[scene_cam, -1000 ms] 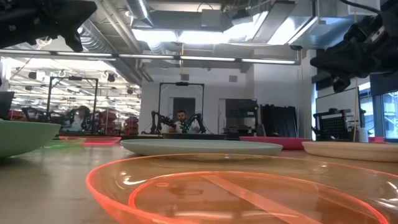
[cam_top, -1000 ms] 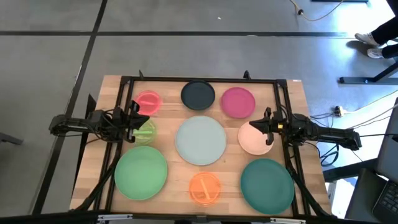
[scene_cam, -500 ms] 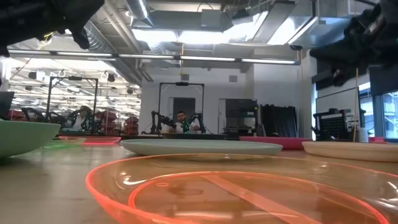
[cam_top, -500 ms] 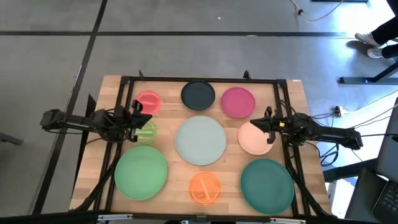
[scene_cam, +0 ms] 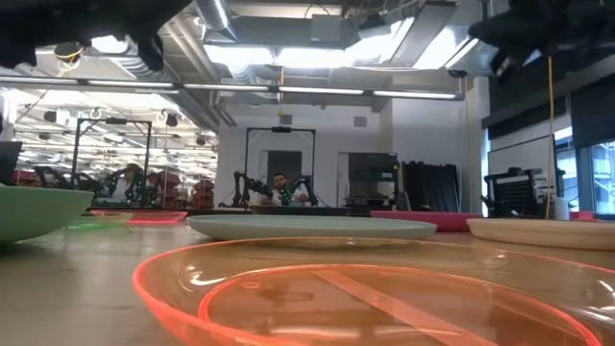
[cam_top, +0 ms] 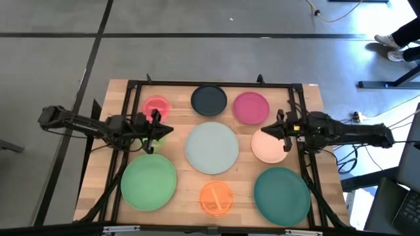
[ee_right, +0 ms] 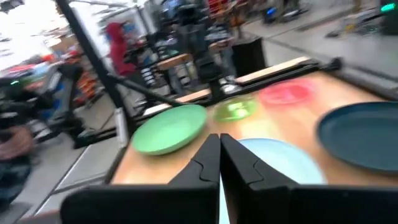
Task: Stack plastic plates
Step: Stack the dark green plate on top of the light blue plate
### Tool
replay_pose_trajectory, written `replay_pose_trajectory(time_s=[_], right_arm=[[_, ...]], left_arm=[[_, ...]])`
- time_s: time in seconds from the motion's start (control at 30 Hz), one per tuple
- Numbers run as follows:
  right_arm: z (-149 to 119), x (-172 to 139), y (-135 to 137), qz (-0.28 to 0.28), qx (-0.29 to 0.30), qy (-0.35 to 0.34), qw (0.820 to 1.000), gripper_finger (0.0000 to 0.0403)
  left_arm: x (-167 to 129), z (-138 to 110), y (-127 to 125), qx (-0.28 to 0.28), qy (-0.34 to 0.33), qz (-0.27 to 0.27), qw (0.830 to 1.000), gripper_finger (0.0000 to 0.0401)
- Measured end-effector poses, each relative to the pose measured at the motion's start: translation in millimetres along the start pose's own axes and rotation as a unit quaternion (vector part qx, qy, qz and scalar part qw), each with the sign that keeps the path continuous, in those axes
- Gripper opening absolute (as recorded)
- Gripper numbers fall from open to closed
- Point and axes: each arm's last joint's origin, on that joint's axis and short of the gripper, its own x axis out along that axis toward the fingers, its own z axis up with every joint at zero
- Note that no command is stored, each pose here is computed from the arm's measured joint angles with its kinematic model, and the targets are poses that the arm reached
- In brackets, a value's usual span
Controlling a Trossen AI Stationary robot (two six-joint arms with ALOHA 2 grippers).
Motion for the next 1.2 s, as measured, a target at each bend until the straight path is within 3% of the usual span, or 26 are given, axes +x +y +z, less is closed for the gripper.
replay_pose_trajectory(time_s=[0.2, 0.37, 0.57, 0.73, 0.87, 1.0, 1.2], right_arm=[[9.0, 20.0, 28.9, 0.022, -0.037, 0.057, 0.997, 0.0001], [16.2, 30.1, 57.1, 0.012, -0.062, 0.089, 0.994, 0.0001], [13.6, 40.7, 89.6, 0.011, -0.099, 0.158, 0.982, 0.0001], [4.9, 48.9, 109.6, 0.02, -0.125, 0.212, 0.969, 0.0001], [-11.1, 56.5, 116.4, 0.013, -0.114, 0.249, 0.962, 0.0001], [-30.7, 63.2, 113.2, -0.032, -0.094, 0.307, 0.946, 0.001], [-49.1, 60.5, 103.9, -0.092, -0.091, 0.384, 0.914, 0.0089]], left_arm=[[10.0, 1.3, -7.4, -0.001, 0.013, -0.007, 1.0, 0.0002], [21.2, 24.3, -11.9, 0.029, -0.028, 0.012, 0.999, 0.0002], [26.0, 19.1, -22.1, 0.027, 0.002, -0.059, 0.998, 0.0002], [25.8, 15.1, -28.0, 0.032, 0.012, -0.077, 0.996, 0.0002], [25.8, 15.3, -28.2, 0.061, 0.009, -0.078, 0.995, 0.0002], [26.0, 15.4, -27.0, 0.063, 0.008, -0.073, 0.995, 0.0002], [27.1, 16.3, -22.2, 0.068, 0.005, -0.059, 0.996, 0.0001]])
